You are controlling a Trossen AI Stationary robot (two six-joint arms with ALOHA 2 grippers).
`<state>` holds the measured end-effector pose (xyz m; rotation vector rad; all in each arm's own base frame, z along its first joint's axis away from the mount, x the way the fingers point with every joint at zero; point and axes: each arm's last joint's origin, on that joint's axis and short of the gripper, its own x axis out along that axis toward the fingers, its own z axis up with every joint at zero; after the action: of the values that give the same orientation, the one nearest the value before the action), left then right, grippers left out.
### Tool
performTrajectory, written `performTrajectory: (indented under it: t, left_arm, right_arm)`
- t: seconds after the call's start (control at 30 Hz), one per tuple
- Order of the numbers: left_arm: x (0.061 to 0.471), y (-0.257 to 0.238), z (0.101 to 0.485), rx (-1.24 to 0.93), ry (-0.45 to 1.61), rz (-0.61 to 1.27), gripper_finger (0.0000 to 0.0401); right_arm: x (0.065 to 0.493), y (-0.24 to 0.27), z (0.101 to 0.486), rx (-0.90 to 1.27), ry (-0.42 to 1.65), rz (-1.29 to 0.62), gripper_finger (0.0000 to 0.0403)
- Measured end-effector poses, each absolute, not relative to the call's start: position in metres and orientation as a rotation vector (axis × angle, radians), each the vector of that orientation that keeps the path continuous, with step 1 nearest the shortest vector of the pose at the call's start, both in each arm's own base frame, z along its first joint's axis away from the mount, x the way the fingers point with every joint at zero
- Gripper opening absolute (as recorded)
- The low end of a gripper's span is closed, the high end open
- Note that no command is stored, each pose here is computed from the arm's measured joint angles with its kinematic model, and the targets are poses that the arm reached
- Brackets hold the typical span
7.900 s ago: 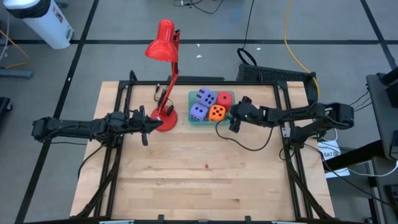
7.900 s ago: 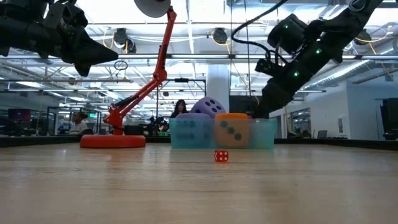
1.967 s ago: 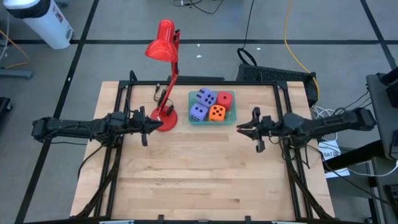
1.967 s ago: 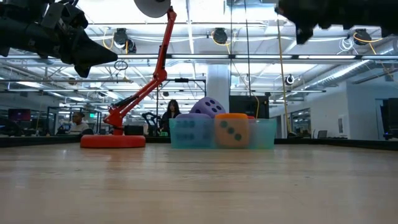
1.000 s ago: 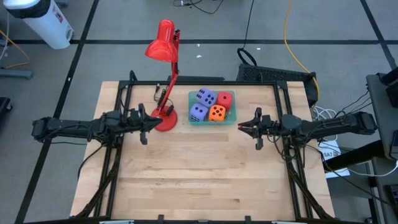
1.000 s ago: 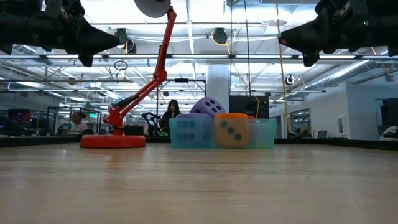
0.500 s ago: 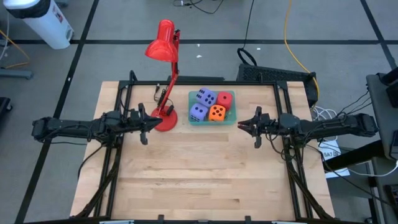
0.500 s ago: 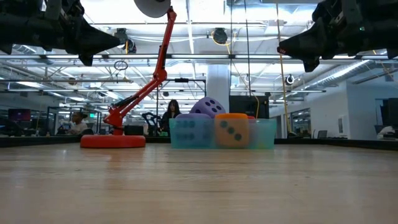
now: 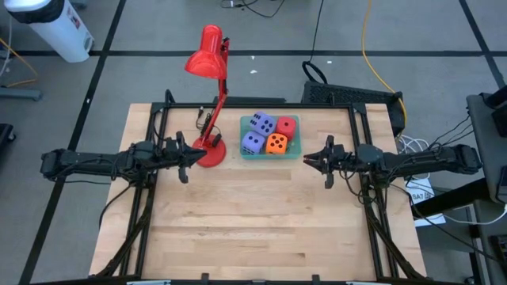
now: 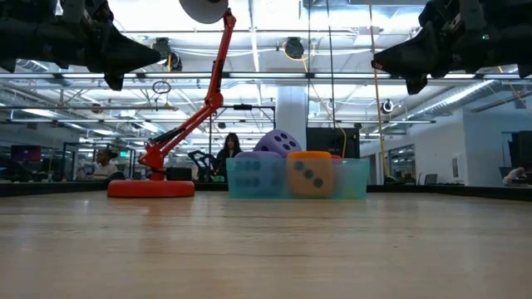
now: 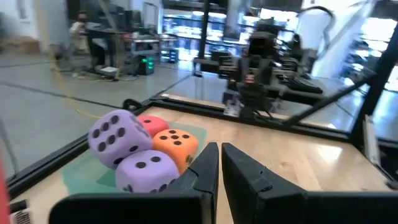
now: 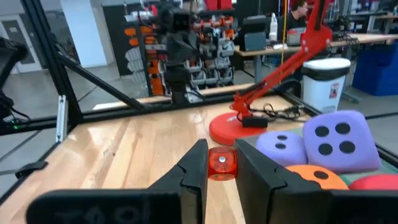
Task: Pick & Place Dice
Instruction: Put the red small die into the green bin
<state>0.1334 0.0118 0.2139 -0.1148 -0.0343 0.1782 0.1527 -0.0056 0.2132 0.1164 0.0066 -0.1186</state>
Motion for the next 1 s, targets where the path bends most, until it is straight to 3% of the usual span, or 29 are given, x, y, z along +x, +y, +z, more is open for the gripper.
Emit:
performTrajectory:
  t: [0.27,0.6,1.0]
  left_arm:
    - [0.133,0.014,0.205,-0.177,0.041,0.252,0.003]
    - [0.132,0.01,0.195,-0.106,0.157,0.228,0.003]
    - [0.13,0.006,0.199,0.009,0.14,0.191,0.0013]
  right_arm:
    - [0.146,-0.003,0.22,0.112,-0.037,-0.037,0.0047]
    - [0.137,-0.006,0.225,0.126,-0.104,-0.096,0.0047]
    - [0.126,-0.011,0.194,0.131,-0.179,-0.176,0.0046]
